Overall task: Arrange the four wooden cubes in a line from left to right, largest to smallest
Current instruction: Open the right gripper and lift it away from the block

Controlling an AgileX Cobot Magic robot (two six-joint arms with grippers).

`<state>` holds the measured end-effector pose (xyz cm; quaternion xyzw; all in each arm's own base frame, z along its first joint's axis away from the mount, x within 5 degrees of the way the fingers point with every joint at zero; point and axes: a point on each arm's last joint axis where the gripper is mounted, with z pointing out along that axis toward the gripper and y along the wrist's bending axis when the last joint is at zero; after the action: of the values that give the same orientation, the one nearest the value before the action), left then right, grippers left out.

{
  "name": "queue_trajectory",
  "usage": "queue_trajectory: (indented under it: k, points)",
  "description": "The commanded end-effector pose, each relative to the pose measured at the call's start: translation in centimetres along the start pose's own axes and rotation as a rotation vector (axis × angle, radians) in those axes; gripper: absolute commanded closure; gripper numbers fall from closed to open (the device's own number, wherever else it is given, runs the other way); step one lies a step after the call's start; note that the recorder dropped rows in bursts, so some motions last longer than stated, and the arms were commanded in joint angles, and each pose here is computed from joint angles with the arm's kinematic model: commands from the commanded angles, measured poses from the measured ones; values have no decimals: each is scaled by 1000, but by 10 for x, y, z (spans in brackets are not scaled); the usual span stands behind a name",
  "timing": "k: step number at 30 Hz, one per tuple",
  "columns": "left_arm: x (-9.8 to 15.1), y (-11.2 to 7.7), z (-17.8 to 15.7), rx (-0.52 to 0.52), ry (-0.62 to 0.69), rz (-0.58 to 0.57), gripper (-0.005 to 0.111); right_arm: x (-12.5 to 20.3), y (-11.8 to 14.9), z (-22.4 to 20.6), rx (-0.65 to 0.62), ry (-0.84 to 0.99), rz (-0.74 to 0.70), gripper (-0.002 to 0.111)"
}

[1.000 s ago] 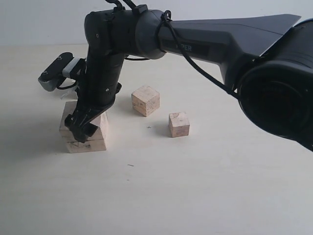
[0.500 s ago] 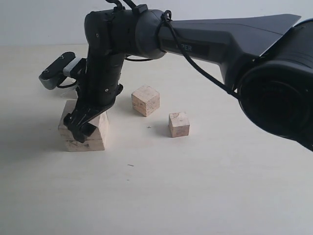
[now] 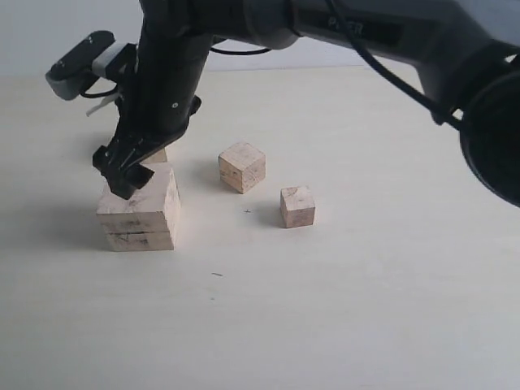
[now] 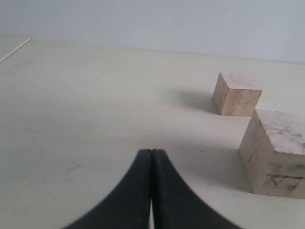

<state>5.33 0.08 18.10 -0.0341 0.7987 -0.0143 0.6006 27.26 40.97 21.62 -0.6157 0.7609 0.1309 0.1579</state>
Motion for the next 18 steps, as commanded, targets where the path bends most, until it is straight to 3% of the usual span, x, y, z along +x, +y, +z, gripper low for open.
queue_trajectory:
  k: [1, 7, 11, 18]
  points:
    - [0, 0, 0, 5, -15, -4, 107, -9, -4, -25, 92, -83, 58, 13]
    - [0, 0, 0, 5, -15, -4, 107, -22, -20, -32, 219, -281, 357, 14]
    - [0, 0, 0, 5, -15, -4, 107, -36, -25, -35, 229, -435, 393, 14]
    - [0, 0, 0, 5, -15, -4, 107, -50, -37, -11, 218, -489, 528, 20]
